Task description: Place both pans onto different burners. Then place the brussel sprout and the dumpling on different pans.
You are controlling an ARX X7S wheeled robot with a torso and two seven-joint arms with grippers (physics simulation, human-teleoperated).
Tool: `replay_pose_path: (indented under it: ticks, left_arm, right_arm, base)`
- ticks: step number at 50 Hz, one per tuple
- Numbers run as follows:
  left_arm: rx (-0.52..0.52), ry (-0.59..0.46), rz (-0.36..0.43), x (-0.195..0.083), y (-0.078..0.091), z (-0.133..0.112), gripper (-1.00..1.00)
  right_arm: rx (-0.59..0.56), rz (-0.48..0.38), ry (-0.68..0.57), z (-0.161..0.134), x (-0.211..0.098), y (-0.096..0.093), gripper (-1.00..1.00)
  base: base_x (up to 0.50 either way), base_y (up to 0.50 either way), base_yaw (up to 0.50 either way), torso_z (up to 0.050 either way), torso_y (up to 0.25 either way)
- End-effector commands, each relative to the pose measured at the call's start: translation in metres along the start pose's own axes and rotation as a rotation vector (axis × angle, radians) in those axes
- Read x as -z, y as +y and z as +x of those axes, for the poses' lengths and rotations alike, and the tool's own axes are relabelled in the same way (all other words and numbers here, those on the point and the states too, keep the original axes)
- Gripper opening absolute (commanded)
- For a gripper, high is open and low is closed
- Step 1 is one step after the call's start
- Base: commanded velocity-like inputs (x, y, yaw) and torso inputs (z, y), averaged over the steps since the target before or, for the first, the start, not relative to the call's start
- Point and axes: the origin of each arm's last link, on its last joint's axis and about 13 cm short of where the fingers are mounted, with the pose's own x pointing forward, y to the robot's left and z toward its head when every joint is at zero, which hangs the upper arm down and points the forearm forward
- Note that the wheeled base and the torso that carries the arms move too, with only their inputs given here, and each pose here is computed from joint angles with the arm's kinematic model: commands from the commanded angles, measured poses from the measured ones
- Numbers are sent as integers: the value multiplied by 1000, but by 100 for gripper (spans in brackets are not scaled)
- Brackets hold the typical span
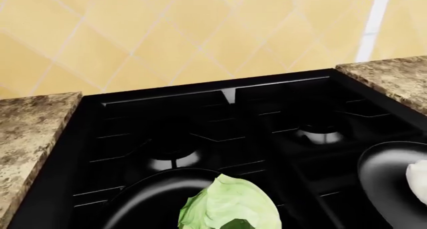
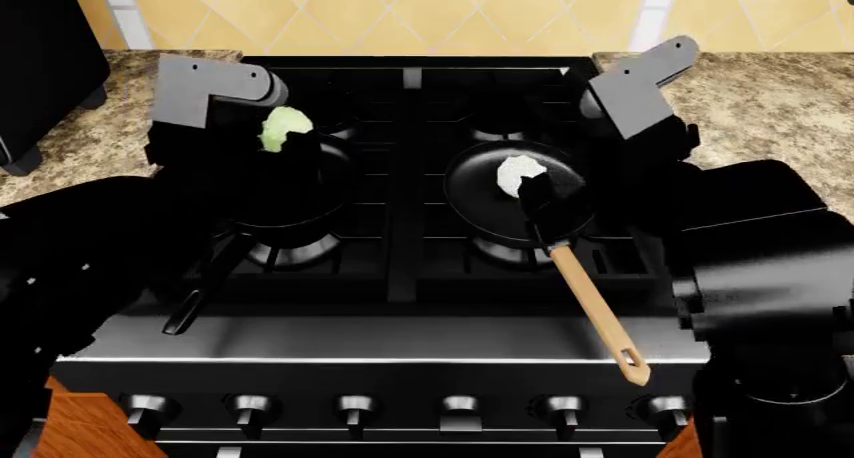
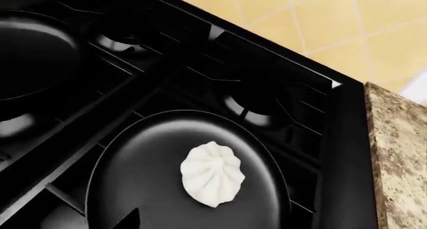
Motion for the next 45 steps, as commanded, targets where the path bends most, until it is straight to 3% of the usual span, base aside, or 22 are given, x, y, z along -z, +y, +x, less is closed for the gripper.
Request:
replay_pose_path:
  ticks: [1, 26, 45]
  left_arm:
    - [-53, 39, 1, -4, 9, 19, -100]
    - [-120, 164, -2, 10, 20, 49, -100]
    - [-120, 241, 53, 23, 20, 51, -100]
  right_arm:
    - [-35, -61, -56, -33, 8, 30, 100]
    - [-133, -104, -107, -44, 7, 54, 100]
    - [-127, -97, -111, -46, 10, 54, 100]
  base:
    - [0, 0, 0, 0, 0]
    - [0, 0, 0, 0, 1]
    - [0, 0, 0, 0, 1]
